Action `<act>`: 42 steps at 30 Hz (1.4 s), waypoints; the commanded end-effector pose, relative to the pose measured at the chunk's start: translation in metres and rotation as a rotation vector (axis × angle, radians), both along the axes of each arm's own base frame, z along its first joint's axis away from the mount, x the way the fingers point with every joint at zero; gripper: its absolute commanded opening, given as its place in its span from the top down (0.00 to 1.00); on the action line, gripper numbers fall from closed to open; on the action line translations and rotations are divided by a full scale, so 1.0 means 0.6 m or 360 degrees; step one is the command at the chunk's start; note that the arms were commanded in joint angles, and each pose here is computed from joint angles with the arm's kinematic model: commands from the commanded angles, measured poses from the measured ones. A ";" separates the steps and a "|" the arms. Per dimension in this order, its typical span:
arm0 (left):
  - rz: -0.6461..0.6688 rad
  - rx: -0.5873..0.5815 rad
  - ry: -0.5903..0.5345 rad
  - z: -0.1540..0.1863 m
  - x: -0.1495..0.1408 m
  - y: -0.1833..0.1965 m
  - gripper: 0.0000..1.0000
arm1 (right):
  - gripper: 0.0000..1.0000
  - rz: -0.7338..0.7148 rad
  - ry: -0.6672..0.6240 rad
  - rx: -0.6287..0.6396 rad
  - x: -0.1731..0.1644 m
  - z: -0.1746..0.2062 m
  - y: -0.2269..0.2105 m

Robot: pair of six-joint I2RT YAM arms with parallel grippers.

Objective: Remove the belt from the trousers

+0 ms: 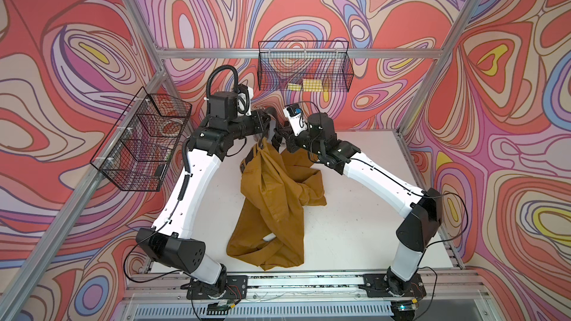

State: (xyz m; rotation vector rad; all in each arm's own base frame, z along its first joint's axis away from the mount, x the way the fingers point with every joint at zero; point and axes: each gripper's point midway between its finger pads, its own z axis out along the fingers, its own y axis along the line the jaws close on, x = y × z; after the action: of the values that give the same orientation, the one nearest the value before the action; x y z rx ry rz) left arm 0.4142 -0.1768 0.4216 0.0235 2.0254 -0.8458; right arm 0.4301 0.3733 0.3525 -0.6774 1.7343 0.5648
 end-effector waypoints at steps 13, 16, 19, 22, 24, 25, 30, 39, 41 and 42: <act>-0.0175 -0.0429 -0.0556 0.252 -0.073 -0.013 1.00 | 0.90 -0.0188 0.0392 -0.0155 0.028 -0.206 -0.057; -0.0206 -0.0480 -0.0590 0.269 -0.081 -0.015 1.00 | 0.85 -0.0198 0.0425 -0.0172 0.030 -0.223 -0.061; -0.0229 -0.0506 -0.0607 0.278 -0.085 -0.018 1.00 | 0.82 -0.0211 0.0441 -0.0186 0.033 -0.235 -0.064; -0.0248 -0.0528 -0.0611 0.284 -0.090 -0.020 1.00 | 0.87 -0.0232 0.0455 -0.0194 0.038 -0.244 -0.070; -0.0251 -0.0536 -0.0613 0.287 -0.093 -0.019 1.00 | 0.94 -0.0248 0.0467 -0.0193 0.041 -0.248 -0.076; -0.0254 -0.0538 -0.0621 0.291 -0.095 -0.019 1.00 | 0.98 -0.0251 0.0473 -0.0197 0.041 -0.252 -0.077; -0.0279 -0.0574 -0.0706 0.322 -0.109 -0.017 1.00 | 1.00 -0.0267 0.0500 -0.0219 0.041 -0.269 -0.085; -0.0306 -0.0626 -0.0775 0.354 -0.129 -0.014 1.00 | 0.88 -0.0303 0.0560 -0.0272 0.036 -0.306 -0.098; -0.0306 -0.0630 -0.0781 0.357 -0.132 -0.013 1.00 | 0.88 -0.0320 0.0565 -0.0275 0.037 -0.309 -0.102; -0.0310 -0.0634 -0.0787 0.359 -0.135 -0.012 1.00 | 0.88 -0.0324 0.0574 -0.0283 0.037 -0.313 -0.103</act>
State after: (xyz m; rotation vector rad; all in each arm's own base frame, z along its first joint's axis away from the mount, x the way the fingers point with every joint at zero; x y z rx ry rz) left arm 0.4102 -0.1932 0.4485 -0.1176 2.0126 -1.1051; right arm 0.4494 0.3593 0.3261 -0.5531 1.6800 0.6417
